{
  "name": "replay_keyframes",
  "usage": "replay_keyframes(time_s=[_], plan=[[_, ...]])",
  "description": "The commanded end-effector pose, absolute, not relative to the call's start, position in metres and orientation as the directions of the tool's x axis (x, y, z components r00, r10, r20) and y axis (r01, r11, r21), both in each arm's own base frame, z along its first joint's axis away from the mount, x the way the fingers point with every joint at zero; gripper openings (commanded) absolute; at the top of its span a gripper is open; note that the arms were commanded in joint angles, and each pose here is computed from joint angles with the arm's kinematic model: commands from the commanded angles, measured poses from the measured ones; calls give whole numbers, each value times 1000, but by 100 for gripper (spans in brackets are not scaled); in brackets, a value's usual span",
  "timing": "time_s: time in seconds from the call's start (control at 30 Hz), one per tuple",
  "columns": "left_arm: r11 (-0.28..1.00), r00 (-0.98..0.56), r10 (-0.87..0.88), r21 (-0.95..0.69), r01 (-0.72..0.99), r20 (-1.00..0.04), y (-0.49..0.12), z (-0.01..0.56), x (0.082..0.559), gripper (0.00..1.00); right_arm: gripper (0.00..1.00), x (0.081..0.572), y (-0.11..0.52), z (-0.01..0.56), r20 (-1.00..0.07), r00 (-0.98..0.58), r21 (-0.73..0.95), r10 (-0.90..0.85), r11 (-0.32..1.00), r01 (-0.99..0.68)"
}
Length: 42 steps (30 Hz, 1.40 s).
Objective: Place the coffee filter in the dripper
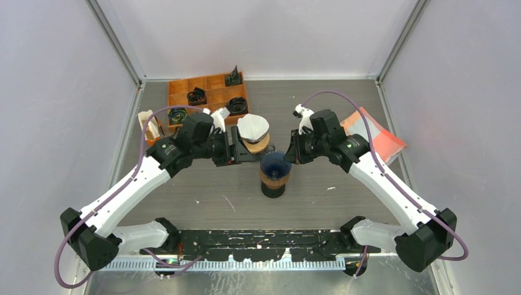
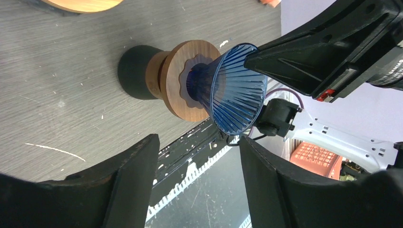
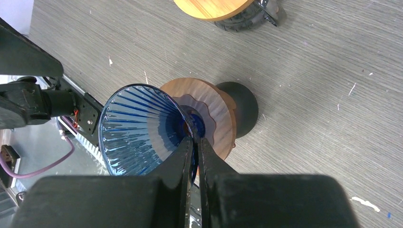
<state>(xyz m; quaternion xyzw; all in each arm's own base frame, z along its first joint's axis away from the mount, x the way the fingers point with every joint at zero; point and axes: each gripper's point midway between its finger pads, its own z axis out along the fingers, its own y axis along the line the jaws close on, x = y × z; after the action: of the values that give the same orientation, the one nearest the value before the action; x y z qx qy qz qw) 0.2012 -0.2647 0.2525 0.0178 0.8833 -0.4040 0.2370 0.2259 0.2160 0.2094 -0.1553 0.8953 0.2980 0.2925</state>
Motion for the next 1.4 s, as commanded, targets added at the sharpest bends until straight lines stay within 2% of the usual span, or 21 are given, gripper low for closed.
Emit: replay_keyframes(time_s=[0.0, 0.23, 0.83, 1.37], plan=[[639, -878, -148, -721, 267, -456, -283, 261, 205, 63, 6, 234, 223, 217, -669, -735, 429, -104, 754, -497], [650, -896, -102, -711, 268, -432, -299, 245, 204, 54, 6, 234, 224, 205, -658, -742, 416, -126, 761, -497], [701, -926, -13, -663, 261, -378, -315, 208, 203, 21, 6, 227, 218, 178, -592, -784, 385, -186, 790, -477], [819, -919, 100, -492, 294, -383, -299, 172, 186, 17, 6, 206, 207, 144, -498, -844, 397, -201, 812, -428]])
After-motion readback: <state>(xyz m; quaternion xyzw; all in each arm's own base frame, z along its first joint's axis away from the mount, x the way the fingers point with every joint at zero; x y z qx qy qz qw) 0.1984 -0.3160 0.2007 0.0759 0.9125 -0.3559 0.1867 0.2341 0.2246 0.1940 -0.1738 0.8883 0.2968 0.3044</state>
